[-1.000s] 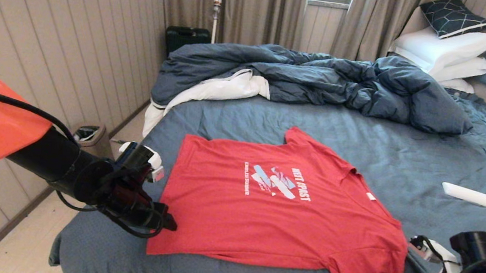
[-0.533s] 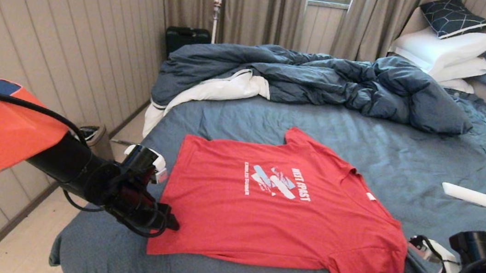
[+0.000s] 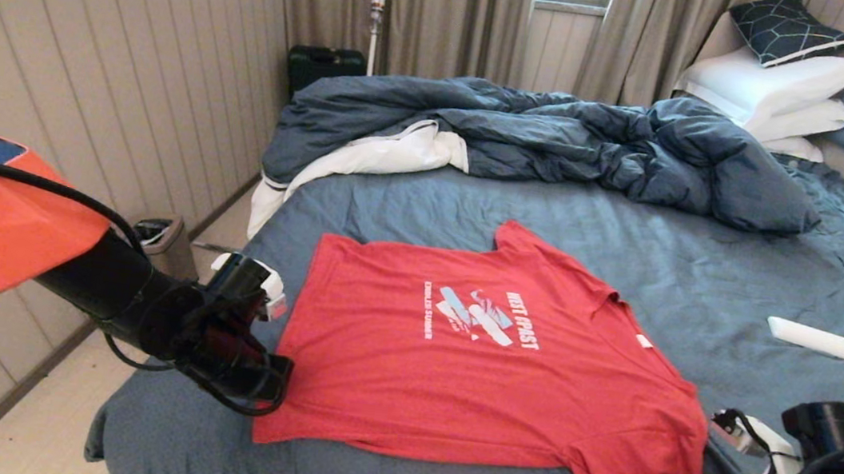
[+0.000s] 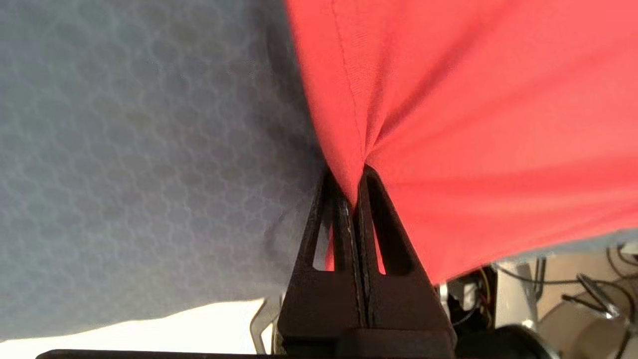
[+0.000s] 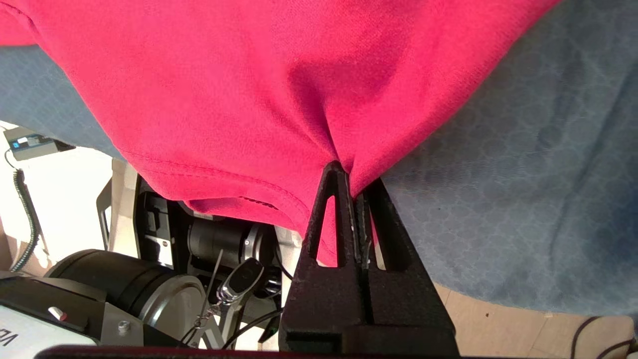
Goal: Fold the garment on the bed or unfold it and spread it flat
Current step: Fold the red T-shirt
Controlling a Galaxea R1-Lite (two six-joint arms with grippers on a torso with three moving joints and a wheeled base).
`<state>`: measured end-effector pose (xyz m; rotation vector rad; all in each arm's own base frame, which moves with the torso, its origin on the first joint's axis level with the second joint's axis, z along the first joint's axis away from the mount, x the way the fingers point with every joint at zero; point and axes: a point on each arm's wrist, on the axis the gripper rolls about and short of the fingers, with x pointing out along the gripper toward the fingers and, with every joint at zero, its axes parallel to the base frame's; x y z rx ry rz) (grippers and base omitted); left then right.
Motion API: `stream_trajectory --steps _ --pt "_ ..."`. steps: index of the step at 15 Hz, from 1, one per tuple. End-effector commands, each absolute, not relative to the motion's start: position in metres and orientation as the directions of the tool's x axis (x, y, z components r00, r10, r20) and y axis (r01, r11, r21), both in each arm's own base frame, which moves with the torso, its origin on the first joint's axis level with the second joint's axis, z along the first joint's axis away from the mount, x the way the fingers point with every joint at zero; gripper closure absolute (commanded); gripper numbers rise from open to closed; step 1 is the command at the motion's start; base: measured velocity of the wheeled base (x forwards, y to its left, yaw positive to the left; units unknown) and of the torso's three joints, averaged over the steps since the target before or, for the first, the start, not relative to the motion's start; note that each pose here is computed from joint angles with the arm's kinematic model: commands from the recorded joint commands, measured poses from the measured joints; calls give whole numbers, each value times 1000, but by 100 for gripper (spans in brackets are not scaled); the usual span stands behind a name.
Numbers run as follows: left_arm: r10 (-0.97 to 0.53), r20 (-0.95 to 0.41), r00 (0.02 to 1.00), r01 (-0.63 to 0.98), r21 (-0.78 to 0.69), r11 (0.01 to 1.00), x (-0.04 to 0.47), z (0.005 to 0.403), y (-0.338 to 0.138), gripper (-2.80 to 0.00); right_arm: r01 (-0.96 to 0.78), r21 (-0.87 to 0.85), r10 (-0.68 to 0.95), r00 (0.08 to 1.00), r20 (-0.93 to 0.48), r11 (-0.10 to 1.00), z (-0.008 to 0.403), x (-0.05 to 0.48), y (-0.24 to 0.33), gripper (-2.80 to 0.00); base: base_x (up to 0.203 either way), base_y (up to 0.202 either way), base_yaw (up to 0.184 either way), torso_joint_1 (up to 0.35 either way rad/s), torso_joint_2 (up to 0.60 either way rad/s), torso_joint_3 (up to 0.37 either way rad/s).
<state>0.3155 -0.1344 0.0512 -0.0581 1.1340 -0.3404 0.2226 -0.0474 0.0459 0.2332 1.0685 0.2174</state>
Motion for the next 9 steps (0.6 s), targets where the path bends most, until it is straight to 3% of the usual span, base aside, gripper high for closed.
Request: stream_trajectory --steps 1,9 --pt "-297 -879 373 240 -218 946 306 61 -131 0 -65 293 289 467 -836 954 47 221 -47 0 0 0 0 0 0 0" --pt "-300 -895 331 263 -218 940 287 67 -133 0 -67 272 267 520 -811 960 66 193 -43 0 0 0 0 0 0 0"
